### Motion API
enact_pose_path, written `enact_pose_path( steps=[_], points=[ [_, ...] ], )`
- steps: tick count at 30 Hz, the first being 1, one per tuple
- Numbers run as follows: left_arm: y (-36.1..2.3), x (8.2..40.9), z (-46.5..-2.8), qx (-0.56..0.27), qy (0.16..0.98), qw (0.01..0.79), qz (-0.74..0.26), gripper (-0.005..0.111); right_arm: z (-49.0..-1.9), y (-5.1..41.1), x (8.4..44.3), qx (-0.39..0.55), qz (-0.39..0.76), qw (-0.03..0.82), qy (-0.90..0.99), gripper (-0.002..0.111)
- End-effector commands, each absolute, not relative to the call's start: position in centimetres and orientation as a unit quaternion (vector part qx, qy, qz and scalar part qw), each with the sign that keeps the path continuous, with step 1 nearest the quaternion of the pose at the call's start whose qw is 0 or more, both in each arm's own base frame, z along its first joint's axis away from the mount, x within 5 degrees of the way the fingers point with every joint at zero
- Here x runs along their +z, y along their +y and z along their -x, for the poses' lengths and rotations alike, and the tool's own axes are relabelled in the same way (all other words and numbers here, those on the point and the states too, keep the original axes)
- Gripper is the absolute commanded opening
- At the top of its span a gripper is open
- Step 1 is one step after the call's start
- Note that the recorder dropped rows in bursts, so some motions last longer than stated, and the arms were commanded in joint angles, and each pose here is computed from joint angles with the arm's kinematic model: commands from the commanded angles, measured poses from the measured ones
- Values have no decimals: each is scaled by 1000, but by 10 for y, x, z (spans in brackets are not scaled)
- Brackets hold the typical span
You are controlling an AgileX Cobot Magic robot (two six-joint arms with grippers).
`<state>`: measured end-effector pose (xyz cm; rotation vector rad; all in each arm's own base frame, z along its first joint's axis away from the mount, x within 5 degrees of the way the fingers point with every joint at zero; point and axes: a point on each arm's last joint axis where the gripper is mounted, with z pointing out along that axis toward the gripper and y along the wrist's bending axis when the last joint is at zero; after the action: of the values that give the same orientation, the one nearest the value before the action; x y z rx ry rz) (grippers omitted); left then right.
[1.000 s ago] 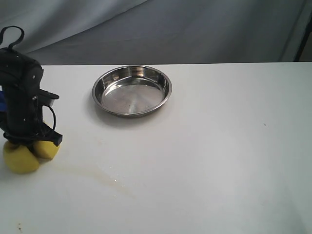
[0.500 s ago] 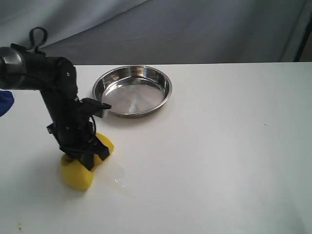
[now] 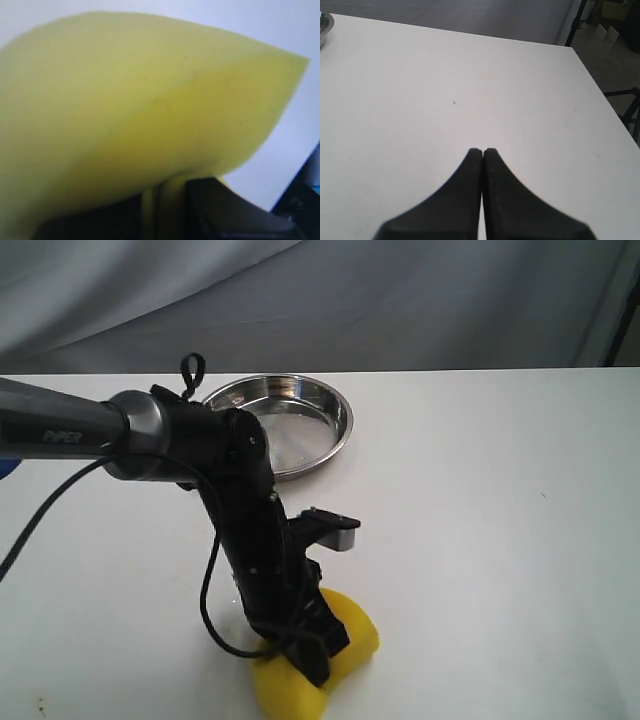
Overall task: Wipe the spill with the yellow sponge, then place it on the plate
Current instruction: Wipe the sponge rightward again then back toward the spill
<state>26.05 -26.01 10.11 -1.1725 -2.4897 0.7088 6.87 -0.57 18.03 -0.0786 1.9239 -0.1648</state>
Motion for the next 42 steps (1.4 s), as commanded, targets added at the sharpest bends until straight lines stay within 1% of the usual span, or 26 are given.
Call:
enact_pose_path(
  steps=[1, 5, 8, 15, 18, 22, 24, 28, 31, 34, 36, 39, 42],
  points=[
    [-273, 92, -242, 303, -839, 182, 414, 0, -69, -6, 179, -69, 30, 569, 819, 0],
    [-276, 102, -246, 308, -833, 175, 426, 0, -69, -6, 179, -69, 30, 569, 819, 0],
    [-280, 121, -247, 325, -820, 173, 438, 0, -69, -6, 179, -69, 30, 569, 819, 0],
    [-282, 164, -249, 344, -797, 104, 485, 0, -69, -6, 179, -69, 30, 569, 819, 0],
    [-281, 173, -248, 346, -793, 90, 493, 0, -69, -6, 179, -69, 30, 569, 819, 0],
    [-285, 176, -247, 374, -786, 83, 486, 0, -69, -6, 179, -69, 30, 569, 819, 0],
    [-288, 175, -244, 398, -774, 77, 487, 0, -69, -6, 179, -69, 30, 569, 819, 0],
    [-292, 157, -240, 442, -765, 90, 459, 0, -69, -6, 179, -69, 30, 569, 819, 0],
    [-293, 129, -242, 437, -789, 102, 420, 0, -69, -6, 179, -69, 30, 569, 819, 0],
    [-292, 101, -240, 425, -810, 153, 374, 0, -69, -6, 179, -69, 30, 569, 819, 0],
    [-291, 90, -241, 423, -815, 178, 353, 0, -69, -6, 179, -69, 30, 569, 819, 0],
    [-288, 85, -245, 428, -812, 196, 345, 0, -69, -6, 179, -69, 30, 569, 819, 0],
    [-284, 88, -255, 430, -816, 188, 338, 0, -69, -6, 179, -69, 30, 569, 819, 0]
  ],
)
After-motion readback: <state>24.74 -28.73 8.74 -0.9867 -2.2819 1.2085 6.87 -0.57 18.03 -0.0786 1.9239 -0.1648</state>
